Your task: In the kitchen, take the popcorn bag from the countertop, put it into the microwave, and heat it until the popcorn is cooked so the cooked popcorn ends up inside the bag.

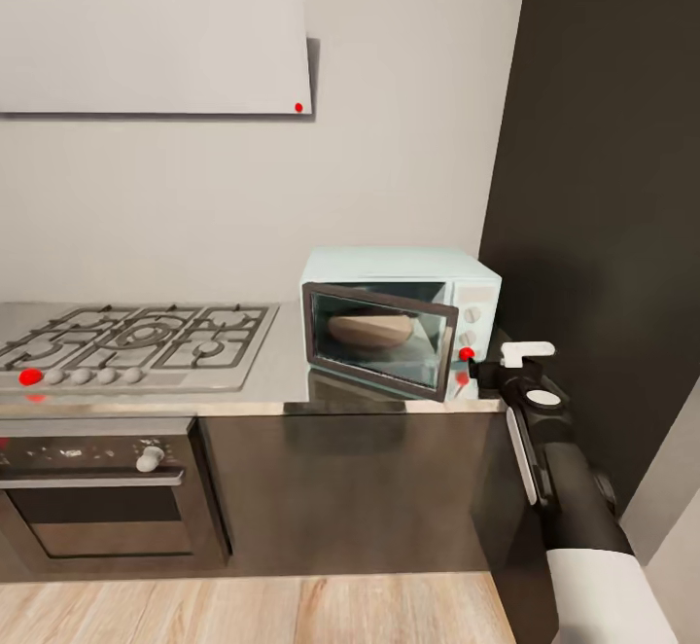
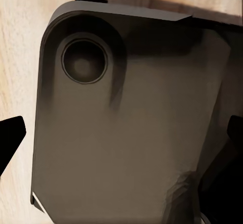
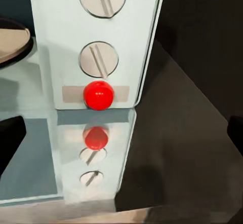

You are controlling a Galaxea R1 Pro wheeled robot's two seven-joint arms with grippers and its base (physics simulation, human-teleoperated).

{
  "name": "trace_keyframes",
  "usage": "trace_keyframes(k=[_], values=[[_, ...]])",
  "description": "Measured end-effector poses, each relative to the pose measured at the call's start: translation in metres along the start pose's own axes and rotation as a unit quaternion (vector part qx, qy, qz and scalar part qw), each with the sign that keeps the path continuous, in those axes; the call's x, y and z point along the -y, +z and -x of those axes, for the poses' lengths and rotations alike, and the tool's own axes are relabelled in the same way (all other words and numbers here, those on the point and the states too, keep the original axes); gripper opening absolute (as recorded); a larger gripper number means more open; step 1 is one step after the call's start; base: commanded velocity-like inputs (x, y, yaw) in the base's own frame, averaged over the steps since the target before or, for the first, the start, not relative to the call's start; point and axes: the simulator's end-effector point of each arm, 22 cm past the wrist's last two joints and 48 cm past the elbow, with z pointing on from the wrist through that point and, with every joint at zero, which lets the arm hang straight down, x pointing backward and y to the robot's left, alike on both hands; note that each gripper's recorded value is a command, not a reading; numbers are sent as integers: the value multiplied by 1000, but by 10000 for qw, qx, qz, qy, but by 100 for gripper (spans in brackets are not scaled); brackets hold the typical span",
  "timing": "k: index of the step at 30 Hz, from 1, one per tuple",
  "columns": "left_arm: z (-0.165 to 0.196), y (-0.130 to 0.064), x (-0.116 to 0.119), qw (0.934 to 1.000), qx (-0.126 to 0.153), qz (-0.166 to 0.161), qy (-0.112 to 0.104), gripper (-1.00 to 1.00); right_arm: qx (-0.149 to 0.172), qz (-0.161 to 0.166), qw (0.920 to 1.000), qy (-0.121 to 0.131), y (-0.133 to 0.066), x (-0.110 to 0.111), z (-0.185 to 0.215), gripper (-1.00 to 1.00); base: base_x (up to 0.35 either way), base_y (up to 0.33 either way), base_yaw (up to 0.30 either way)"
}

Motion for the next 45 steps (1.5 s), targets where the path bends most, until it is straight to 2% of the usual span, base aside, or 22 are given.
trace_keyframes(k=[12, 13, 17, 18, 22, 24, 31, 36, 40, 45], values=[[0, 0, 0, 10000, -3, 4, 0, 100, -23, 282, 9996, 20, 0, -14, -1, 100, 178, 0, 0], [0, 0, 0, 10000, -2, 4, 0, 100, -17, 389, 9992, -27, 0, -18, -1, 100, 10, 0, 0], [0, 0, 0, 10000, -2, 4, 0, 100, -51, 907, 9958, 83, -2, -26, -5, 100, 2, 0, 0], [0, 0, 0, 10000, -2, 4, 0, 100, -63, 1107, 9938, 129, -3, -29, -6, 100, 0, 0, 0], [0, 0, 0, 10000, -2, 4, 0, 100, -84, 1404, 9899, 164, -5, -37, -8, 100, 0, 0, 0], [0, 0, 0, 10000, -3, 5, -1, 100, -61, 1858, 9826, -38, -13, -75, -4, 100, 0, 0, 0], [0, 0, 0, 10000, -3, 4, 0, 100, -103, 2555, 9667, -55, -26, -104, -8, 100, 0, 0, 0], [0, 0, 0, 10000, -3, 0, 0, 100, -116, 2808, 9597, -57, -31, -113, -10, 100, 0, 0, 0], [0, 0, 0, 10000, -3, 5, 2, 100, -131, 3132, 9496, -79, -39, -121, -11, 100, -17, 12, 0], [0, 0, -1, 10000, -6, 37, -8, 100, -166, 3172, 9482, -77, -40, -122, -12, 100, -190, 176, 0]])
